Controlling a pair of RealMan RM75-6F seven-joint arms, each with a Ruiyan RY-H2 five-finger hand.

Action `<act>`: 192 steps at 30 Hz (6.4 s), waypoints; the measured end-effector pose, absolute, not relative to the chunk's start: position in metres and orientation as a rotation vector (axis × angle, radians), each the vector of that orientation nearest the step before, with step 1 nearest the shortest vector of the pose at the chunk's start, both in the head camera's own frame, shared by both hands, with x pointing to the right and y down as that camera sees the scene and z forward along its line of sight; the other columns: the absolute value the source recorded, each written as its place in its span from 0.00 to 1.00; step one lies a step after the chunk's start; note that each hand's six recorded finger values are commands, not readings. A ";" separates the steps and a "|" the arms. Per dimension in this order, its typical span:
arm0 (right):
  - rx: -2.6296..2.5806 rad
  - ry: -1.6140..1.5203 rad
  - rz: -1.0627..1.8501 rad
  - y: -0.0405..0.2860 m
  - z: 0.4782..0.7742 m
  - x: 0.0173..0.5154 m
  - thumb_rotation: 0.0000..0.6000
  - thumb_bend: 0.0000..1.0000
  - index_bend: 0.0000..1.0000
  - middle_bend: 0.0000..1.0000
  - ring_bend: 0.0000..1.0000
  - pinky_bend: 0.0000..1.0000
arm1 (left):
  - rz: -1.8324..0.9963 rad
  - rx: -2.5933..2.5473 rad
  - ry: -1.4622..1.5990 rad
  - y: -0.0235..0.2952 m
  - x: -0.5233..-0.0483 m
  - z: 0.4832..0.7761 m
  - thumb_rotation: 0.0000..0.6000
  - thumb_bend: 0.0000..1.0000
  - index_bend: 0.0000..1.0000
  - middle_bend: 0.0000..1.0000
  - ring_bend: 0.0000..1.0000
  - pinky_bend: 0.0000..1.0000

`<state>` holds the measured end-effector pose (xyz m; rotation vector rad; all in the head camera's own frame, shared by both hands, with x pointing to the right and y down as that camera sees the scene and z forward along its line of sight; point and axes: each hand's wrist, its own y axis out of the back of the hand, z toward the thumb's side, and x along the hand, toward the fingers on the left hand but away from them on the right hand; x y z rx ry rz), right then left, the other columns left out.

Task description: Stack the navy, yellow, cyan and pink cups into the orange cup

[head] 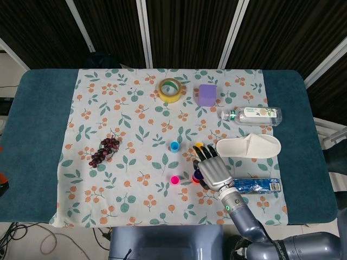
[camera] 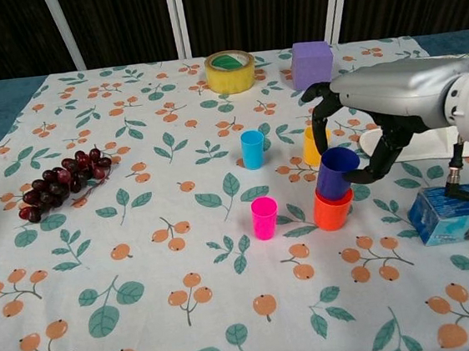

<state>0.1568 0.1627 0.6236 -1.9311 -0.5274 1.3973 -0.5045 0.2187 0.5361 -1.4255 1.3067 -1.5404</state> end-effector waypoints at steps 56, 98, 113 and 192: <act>-1.837 -0.595 1.614 0.096 0.682 0.160 1.00 0.40 0.28 0.00 0.00 0.04 | -1.539 -1.415 1.322 0.217 -0.507 0.535 1.00 0.77 0.15 0.01 0.00 0.00; -1.818 -0.664 1.650 0.086 0.709 0.147 1.00 0.40 0.42 0.00 0.00 0.04 | -1.548 -1.410 1.332 0.217 -0.509 0.535 1.00 0.77 0.15 0.01 0.00 0.00; -1.829 -0.670 1.655 0.085 0.712 0.146 1.00 0.40 0.49 0.00 0.00 0.04 | -1.549 -1.408 1.334 0.216 -0.509 0.535 1.00 0.77 0.15 0.01 0.00 0.00; -1.917 -0.491 1.427 0.162 0.626 0.158 1.00 0.40 0.00 0.00 0.00 0.04 | -1.539 -1.406 1.329 0.216 -0.508 0.534 1.00 0.77 0.15 0.01 0.00 0.00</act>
